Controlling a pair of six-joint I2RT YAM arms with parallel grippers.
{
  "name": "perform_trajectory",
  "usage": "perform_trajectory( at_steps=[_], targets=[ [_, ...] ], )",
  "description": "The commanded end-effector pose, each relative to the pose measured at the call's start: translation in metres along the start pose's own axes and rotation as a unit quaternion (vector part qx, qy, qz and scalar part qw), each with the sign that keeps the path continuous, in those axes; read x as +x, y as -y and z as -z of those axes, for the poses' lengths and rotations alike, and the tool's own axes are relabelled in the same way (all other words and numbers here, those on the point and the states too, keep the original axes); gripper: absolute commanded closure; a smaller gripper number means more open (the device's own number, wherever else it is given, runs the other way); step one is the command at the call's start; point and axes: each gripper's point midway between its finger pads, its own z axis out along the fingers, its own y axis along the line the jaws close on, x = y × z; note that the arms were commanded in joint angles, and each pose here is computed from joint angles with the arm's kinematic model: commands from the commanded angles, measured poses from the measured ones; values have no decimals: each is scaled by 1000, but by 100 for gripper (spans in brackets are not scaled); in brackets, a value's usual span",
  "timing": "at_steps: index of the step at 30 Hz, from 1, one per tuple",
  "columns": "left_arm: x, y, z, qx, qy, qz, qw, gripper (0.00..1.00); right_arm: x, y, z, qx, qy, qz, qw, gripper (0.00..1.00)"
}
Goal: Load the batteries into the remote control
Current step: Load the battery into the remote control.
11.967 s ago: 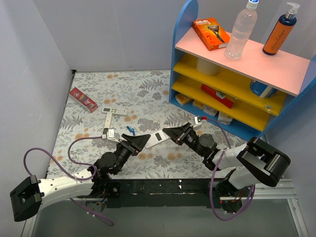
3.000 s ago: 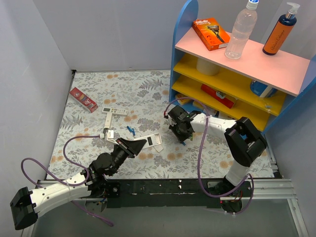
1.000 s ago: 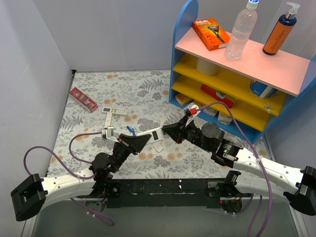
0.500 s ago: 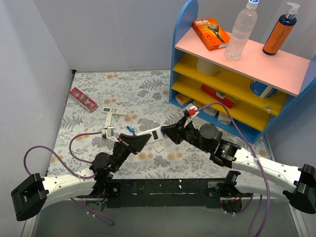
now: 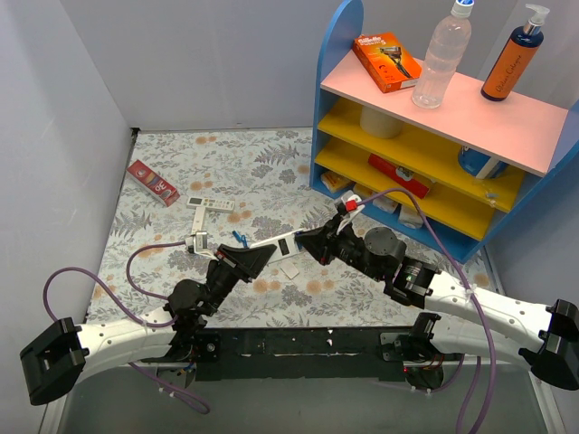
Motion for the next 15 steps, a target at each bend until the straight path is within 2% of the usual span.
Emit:
perform_trajectory(
  at_steps=[1, 7, 15],
  targets=[
    [-9, 9, 5, 25, 18, 13, 999, 100, -2, -1, 0, 4, 3, -2, 1000, 91],
    [-8, 9, 5, 25, 17, 13, 999, 100, 1, -3, 0, -1, -1, -1, 1000, 88],
    [-7, 9, 5, 25, 14, 12, 1000, 100, -2, -1, 1, 6, 4, -1, 1000, 75]
  ],
)
